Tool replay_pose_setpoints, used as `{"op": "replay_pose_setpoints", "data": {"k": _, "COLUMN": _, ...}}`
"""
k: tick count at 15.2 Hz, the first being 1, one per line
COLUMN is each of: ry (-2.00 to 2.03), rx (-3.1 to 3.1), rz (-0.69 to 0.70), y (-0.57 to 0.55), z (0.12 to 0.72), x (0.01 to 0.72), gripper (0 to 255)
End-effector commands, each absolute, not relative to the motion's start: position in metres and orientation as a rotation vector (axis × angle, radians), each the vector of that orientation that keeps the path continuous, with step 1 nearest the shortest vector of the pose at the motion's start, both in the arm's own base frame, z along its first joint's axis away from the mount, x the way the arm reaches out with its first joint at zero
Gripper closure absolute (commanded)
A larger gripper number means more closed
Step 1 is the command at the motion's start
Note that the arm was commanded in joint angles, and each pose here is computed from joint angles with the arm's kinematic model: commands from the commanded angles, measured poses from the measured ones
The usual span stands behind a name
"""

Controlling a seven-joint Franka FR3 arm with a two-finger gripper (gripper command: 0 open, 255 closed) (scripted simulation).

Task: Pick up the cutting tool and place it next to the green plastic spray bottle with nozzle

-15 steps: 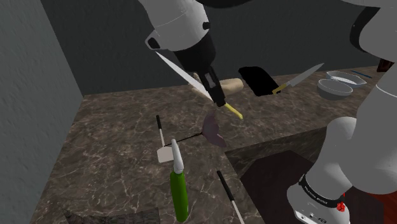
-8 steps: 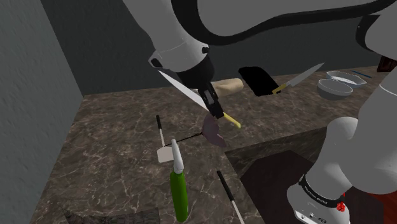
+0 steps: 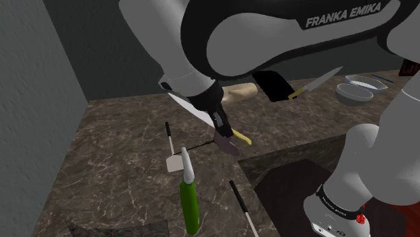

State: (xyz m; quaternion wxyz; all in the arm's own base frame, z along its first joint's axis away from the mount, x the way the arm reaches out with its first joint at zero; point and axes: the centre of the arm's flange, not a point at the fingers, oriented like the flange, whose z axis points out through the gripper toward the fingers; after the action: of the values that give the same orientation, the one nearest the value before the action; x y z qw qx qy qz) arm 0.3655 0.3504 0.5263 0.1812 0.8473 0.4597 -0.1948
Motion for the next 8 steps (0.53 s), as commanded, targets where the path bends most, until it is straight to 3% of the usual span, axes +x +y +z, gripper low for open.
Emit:
{"op": "replay_pose_setpoints", "data": {"k": 1, "ry": 1.298, "rx": 2.393, "rz": -0.550, "y": 0.349, "z": 0.514, "x": 0.365, "gripper": 255}}
{"op": "replay_pose_setpoints", "data": {"k": 8, "ry": 1.298, "rx": 2.393, "rz": -0.550, "y": 0.349, "z": 0.477, "x": 0.365, "gripper": 255}}
